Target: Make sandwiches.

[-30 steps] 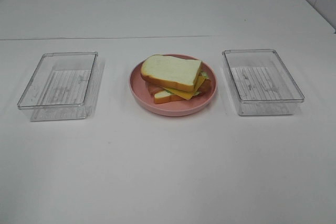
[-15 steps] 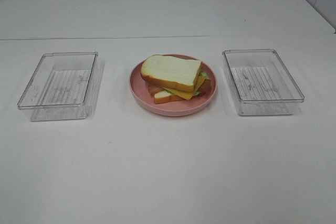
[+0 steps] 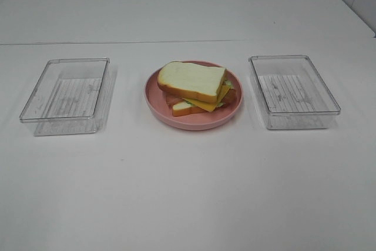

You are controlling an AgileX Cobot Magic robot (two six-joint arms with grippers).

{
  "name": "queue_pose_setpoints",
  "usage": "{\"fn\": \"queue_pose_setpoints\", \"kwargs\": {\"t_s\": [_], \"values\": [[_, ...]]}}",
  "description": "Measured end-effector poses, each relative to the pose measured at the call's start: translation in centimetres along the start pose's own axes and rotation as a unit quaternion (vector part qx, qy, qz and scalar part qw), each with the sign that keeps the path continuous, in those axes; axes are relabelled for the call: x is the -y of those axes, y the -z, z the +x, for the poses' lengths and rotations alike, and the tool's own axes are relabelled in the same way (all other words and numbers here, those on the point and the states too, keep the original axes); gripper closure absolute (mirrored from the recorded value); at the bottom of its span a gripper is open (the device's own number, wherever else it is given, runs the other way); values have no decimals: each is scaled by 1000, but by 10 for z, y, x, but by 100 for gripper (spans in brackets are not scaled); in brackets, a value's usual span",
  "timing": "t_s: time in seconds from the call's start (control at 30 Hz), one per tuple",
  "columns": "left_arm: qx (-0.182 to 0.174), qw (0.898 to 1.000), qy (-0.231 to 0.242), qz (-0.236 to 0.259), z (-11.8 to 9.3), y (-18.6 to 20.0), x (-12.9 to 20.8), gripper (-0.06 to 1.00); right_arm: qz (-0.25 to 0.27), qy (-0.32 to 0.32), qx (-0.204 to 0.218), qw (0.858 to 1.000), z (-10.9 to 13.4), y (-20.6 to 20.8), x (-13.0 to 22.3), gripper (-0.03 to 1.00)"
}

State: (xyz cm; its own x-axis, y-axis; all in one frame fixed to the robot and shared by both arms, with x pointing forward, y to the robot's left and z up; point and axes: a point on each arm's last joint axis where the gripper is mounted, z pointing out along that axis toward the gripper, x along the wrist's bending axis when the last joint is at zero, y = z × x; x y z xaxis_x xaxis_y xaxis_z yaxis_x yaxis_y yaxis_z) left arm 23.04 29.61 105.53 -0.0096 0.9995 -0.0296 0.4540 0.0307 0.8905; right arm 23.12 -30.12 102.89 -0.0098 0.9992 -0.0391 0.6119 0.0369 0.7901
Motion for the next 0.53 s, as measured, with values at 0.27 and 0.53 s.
{"fn": "queue_pose_setpoints", "kwargs": {"t_s": [0.27,0.53], "values": [[0,1000,0,0,0,0,0,-4,0,-1,-1,1000,0,0,0,-2],[0,1000,0,0,0,0,0,-4,0,-1,-2,1000,0,0,0,-2]]}}
